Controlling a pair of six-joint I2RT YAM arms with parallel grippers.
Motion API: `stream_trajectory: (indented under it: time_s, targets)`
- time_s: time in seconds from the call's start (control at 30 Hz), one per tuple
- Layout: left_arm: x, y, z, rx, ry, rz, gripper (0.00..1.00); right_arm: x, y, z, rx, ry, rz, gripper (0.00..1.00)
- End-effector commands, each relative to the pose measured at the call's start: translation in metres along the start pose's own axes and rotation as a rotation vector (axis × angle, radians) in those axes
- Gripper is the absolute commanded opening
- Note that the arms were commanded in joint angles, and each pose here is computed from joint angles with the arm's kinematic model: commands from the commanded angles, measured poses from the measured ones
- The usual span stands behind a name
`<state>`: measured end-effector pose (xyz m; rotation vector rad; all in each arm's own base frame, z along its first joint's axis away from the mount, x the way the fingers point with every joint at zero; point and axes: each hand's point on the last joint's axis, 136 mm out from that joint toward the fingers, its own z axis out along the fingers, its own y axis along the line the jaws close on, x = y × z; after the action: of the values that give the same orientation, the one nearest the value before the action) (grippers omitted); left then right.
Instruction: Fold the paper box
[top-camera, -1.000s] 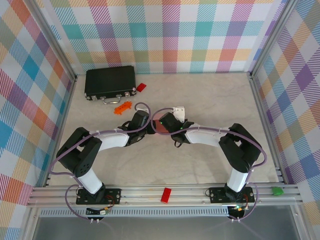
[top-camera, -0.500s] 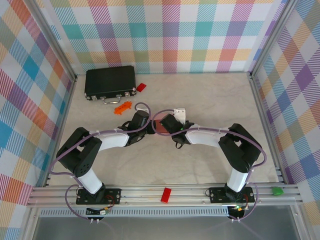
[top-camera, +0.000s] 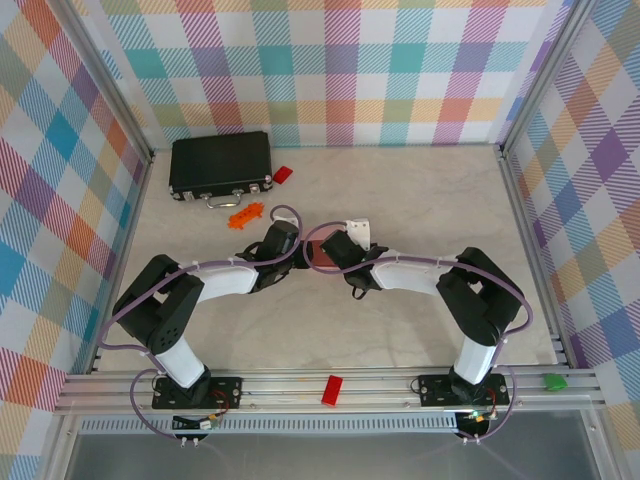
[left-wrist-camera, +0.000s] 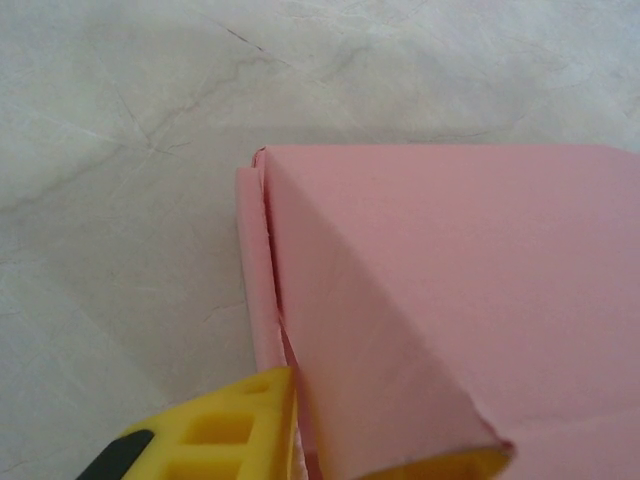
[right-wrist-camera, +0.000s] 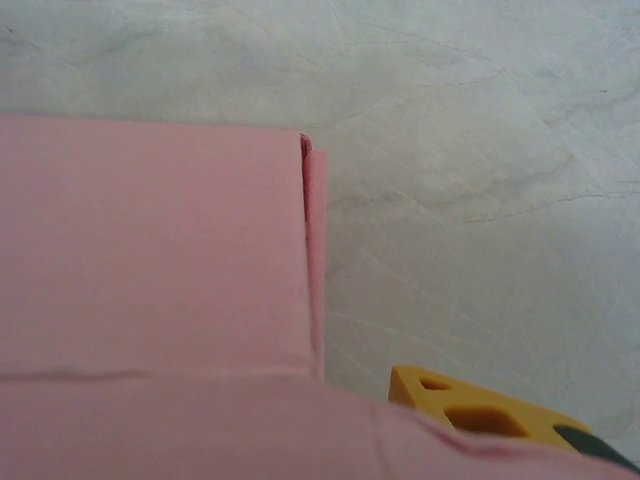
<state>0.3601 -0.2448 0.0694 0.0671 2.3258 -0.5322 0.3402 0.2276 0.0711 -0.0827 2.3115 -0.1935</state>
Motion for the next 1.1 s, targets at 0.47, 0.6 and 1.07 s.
stream_trajectory:
  time_s: [0.47, 0.6, 1.07]
  targets:
    - [0.014, 0.001, -0.014, -0.002, 0.055, 0.076, 0.30, 0.001, -0.007, -0.012, -0.007, 0.008, -0.044, 0.45]
    - [0.014, 0.000, -0.017, 0.005, 0.055, 0.083, 0.32, 0.002, -0.008, -0.014, -0.009, 0.015, -0.047, 0.47]
    - [0.020, 0.000, -0.034, 0.035, 0.063, 0.122, 0.47, 0.015, -0.012, -0.019, -0.044, 0.047, -0.063, 0.62]
